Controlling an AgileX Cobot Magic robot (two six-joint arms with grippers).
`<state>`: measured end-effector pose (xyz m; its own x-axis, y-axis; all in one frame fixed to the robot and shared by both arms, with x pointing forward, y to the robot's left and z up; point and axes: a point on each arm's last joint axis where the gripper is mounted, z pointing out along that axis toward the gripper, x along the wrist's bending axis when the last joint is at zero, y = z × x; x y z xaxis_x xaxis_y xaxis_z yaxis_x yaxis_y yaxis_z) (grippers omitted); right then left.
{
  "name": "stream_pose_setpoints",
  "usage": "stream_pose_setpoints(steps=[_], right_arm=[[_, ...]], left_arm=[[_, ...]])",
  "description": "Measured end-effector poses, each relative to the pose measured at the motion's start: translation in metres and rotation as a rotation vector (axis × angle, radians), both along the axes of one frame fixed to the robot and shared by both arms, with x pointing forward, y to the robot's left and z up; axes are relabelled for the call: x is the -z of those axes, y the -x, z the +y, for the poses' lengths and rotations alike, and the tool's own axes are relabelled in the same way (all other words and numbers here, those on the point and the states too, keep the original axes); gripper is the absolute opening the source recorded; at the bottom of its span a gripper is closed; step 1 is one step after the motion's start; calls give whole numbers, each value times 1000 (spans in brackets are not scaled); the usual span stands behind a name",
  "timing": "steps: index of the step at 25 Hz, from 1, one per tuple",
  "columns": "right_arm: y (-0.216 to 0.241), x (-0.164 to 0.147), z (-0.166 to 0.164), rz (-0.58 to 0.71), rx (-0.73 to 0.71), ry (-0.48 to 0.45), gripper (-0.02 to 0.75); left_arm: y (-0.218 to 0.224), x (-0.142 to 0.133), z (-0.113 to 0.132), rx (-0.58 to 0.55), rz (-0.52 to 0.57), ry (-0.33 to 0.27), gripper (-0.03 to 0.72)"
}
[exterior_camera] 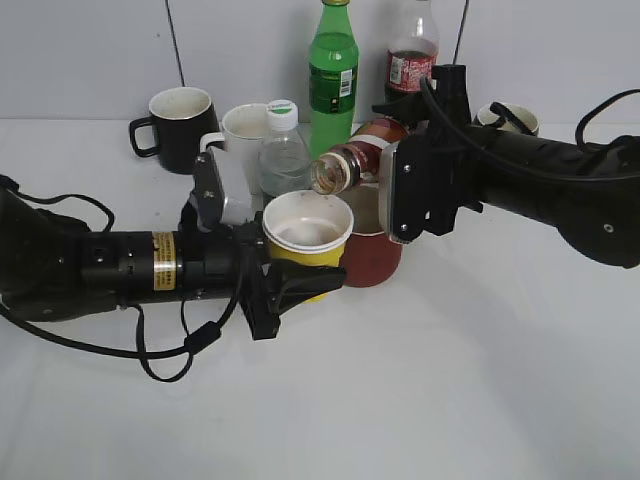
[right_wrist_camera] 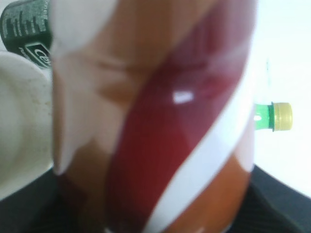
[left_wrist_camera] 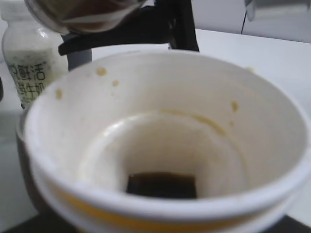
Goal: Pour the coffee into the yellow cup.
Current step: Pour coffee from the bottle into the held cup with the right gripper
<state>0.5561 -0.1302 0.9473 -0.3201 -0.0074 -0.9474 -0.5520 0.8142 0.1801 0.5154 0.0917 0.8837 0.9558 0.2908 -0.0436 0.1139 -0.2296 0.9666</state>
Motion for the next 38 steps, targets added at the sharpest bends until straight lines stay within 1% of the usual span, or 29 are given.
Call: stream_pose_setpoints(steps=[2, 7, 16, 20, 26, 32, 38], right_arm=[[0, 0, 0, -16, -7, 17, 510], [0, -1, 0, -42, -17, 38, 510], [0, -2, 1, -86, -35, 84, 510], [0, -2, 1, -94, -38, 94, 510], [0, -2, 1, -115, -48, 121, 510], [0, -2, 1, -122, -50, 126, 510], [0, -2, 1, -126, -51, 128, 510]], left_arm=[[-1, -2, -2, 28, -9, -5, 379], [-1, -2, -4, 53, -14, -11, 379], [0, -2, -4, 62, -3, -12, 379], [3, -1, -4, 98, 0, -24, 379], [4, -1, -4, 103, 0, -25, 379], [4, -1, -4, 106, 1, -27, 379], [7, 0, -4, 138, -5, -40, 378]])
